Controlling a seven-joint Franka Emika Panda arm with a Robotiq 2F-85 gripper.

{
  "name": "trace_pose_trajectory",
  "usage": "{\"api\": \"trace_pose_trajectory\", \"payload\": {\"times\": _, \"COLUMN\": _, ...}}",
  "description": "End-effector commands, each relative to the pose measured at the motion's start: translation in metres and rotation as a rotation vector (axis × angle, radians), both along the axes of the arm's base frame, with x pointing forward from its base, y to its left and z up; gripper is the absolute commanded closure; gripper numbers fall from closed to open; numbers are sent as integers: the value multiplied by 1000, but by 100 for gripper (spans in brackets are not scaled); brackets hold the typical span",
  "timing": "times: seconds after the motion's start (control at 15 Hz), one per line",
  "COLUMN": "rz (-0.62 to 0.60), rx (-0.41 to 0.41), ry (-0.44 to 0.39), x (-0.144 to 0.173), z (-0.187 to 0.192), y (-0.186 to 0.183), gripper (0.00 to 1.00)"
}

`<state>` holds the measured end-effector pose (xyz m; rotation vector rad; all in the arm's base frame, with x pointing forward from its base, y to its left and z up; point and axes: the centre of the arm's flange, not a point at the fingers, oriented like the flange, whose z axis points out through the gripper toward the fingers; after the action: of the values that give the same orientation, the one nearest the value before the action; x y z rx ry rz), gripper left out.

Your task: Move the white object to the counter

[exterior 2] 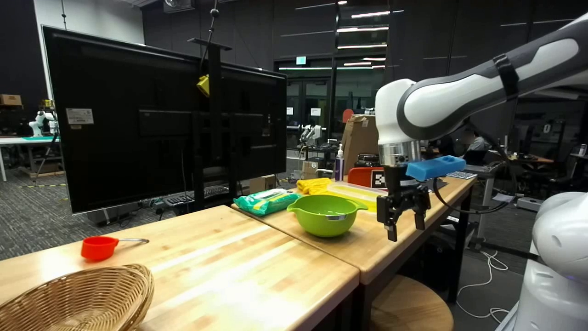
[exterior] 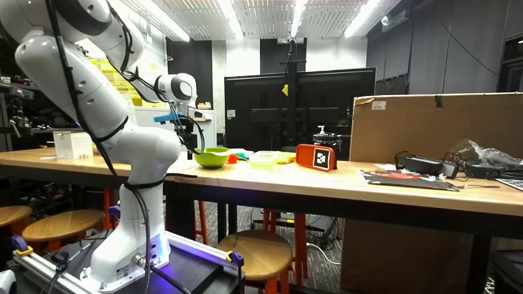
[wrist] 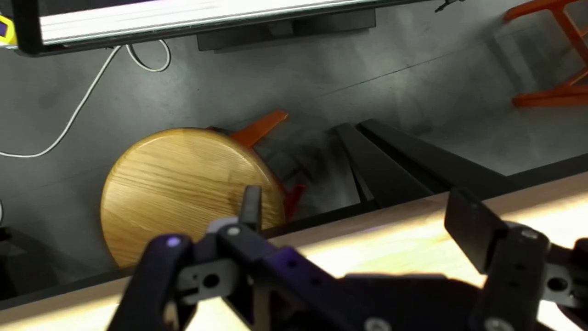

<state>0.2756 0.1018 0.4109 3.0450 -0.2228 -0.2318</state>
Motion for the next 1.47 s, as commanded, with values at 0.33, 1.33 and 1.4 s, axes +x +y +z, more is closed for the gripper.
{"api": "trace_pose_trajectory", "payload": {"times": 0.33, "rz": 228, "rx": -126, "ry": -74, "x": 22, "z": 67, "y": -125, "gripper": 0}}
{"api": "trace_pose_trajectory", "payload": {"times": 1.33, "rz": 201, "rx": -81, "ry": -191, "x": 64, "z": 122, "y": -174, "gripper": 0}}
{"api": "trace_pose_trajectory", "payload": {"times": 1.4, "rz": 169, "rx": -75, "ry": -198, "x": 67, "z": 125, "y": -179, "gripper": 0}}
